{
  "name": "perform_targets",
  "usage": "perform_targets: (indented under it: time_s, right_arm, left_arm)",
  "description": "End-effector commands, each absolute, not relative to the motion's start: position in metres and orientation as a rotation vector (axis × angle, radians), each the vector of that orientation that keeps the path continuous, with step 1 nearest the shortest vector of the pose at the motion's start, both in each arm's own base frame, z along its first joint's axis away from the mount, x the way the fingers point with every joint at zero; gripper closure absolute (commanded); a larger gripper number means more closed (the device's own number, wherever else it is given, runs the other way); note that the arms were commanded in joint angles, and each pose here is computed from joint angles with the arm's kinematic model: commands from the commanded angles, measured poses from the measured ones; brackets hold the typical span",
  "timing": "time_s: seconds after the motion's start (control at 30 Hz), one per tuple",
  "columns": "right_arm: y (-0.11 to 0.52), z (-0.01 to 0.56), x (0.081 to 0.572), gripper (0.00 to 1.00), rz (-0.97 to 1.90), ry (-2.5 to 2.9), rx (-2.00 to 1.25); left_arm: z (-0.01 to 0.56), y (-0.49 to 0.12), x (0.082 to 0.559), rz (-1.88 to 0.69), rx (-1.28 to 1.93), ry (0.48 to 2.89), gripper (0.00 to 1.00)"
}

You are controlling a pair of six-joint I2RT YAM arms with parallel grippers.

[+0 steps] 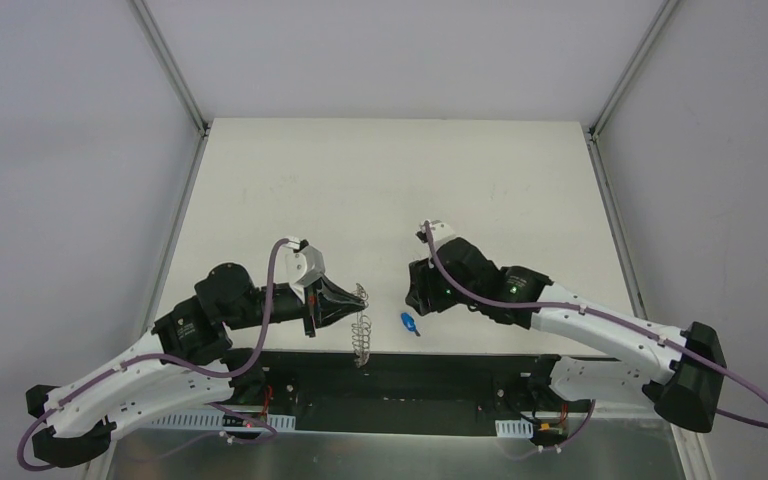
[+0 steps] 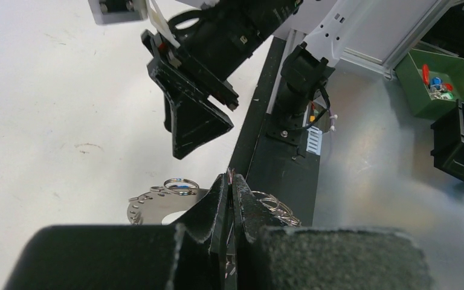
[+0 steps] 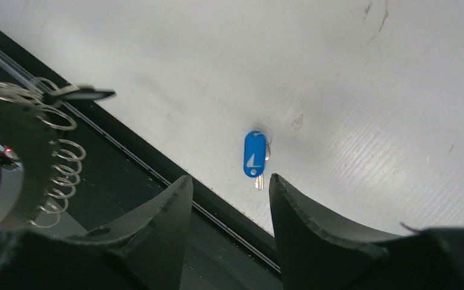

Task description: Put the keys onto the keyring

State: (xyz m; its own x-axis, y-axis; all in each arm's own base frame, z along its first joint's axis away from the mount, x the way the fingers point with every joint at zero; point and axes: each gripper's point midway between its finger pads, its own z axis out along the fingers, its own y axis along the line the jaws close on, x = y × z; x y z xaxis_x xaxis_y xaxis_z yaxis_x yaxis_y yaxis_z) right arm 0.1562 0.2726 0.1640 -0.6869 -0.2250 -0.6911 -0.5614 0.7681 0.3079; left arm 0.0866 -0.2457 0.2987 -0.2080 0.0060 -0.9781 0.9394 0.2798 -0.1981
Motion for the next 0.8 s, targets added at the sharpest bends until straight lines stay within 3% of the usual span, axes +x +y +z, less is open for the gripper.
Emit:
perform_targets:
  time_s: [0.0, 0.33, 0.77]
  right_arm:
    - [0.266, 0.137, 0.159, 0.49, 0.62, 2.396, -0.466]
    - [0.286, 0.072, 0.148, 0.52, 0.619, 2.578, -0.422]
    - [0.296, 0.032, 0.147, 0.53, 0.444, 2.61, -0.471]
  left_arm:
    - [0.315, -0.244, 0.092, -1.111, 0.867, 1.439, 1.0]
    - [0.311, -0.241, 0.092, -1.109, 0.862, 1.444, 1.0]
    - [0.311, -0.241, 0.09, -1.11, 0.871, 1.445, 1.0]
